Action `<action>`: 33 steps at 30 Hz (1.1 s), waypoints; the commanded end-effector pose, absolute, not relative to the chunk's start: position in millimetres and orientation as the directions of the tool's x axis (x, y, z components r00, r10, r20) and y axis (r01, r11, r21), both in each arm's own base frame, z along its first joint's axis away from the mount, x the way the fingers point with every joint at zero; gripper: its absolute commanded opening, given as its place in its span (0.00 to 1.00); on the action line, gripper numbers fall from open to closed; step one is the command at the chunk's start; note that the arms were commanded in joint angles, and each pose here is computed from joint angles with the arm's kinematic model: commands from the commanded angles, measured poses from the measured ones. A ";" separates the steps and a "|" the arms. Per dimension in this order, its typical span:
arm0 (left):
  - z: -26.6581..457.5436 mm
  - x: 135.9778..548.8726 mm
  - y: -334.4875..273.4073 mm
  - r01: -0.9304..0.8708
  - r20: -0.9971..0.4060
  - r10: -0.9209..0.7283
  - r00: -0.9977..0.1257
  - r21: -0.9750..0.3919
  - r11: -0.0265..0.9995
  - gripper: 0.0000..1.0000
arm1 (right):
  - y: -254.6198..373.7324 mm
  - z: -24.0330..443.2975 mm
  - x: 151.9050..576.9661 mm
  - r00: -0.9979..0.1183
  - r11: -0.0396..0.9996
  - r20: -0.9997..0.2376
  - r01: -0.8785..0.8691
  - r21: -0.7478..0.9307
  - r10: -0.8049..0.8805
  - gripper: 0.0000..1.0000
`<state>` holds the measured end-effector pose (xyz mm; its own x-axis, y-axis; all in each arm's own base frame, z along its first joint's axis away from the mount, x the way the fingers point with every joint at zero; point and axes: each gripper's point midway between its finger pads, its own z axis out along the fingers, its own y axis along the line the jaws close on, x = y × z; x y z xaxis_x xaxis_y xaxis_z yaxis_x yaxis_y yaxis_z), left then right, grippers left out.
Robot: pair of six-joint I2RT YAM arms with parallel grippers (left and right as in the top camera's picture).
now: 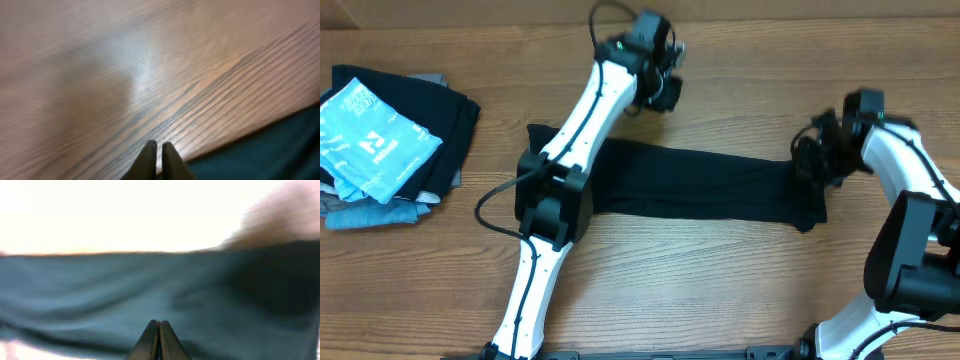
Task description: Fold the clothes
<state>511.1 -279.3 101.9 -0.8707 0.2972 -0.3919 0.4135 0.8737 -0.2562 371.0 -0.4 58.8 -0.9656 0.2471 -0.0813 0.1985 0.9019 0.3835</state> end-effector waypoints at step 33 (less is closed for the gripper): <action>124.9 537.0 -54.0 -0.028 -0.264 -0.082 -0.961 -0.202 0.979 0.24 | 249.0 74.0 301.6 -0.373 0.392 -0.174 -0.916 -0.089 -0.911 0.55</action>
<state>536.1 -51.9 126.4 -0.9606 -0.0982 -0.2599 -0.0433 0.9770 -0.2090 305.5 247.0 72.0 -0.4395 -0.8781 -0.1891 -0.8886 0.4558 -0.0512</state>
